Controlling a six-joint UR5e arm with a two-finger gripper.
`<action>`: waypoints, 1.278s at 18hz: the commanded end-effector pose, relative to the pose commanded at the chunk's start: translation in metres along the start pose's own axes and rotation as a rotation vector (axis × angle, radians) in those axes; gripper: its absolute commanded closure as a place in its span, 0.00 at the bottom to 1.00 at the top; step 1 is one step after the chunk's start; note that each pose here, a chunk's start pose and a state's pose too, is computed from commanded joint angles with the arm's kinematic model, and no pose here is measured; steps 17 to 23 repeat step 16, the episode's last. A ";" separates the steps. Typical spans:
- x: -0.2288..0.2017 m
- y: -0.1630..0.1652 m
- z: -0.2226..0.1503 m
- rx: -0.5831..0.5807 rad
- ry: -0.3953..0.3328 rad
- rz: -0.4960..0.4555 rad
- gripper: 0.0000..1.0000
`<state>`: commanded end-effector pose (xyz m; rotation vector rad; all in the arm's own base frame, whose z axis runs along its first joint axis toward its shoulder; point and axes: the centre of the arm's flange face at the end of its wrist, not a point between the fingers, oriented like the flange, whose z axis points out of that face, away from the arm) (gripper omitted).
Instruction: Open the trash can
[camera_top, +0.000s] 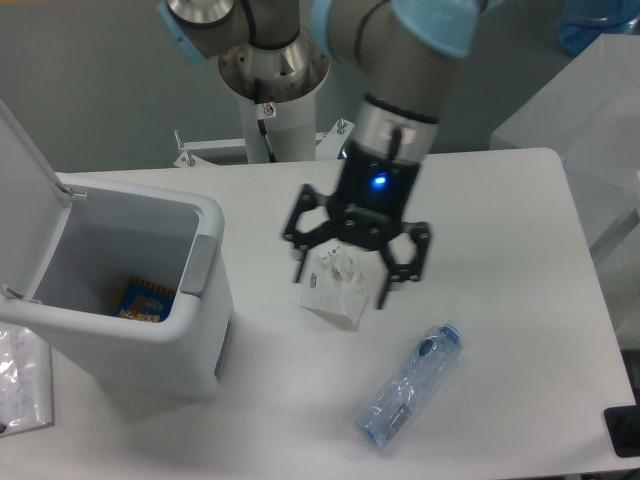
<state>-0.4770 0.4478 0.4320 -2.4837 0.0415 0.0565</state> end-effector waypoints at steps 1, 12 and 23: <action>-0.015 0.014 0.010 -0.045 -0.013 0.026 0.00; -0.100 0.110 0.082 -0.516 0.016 0.112 0.00; -0.109 0.111 0.085 -0.590 0.082 0.128 0.00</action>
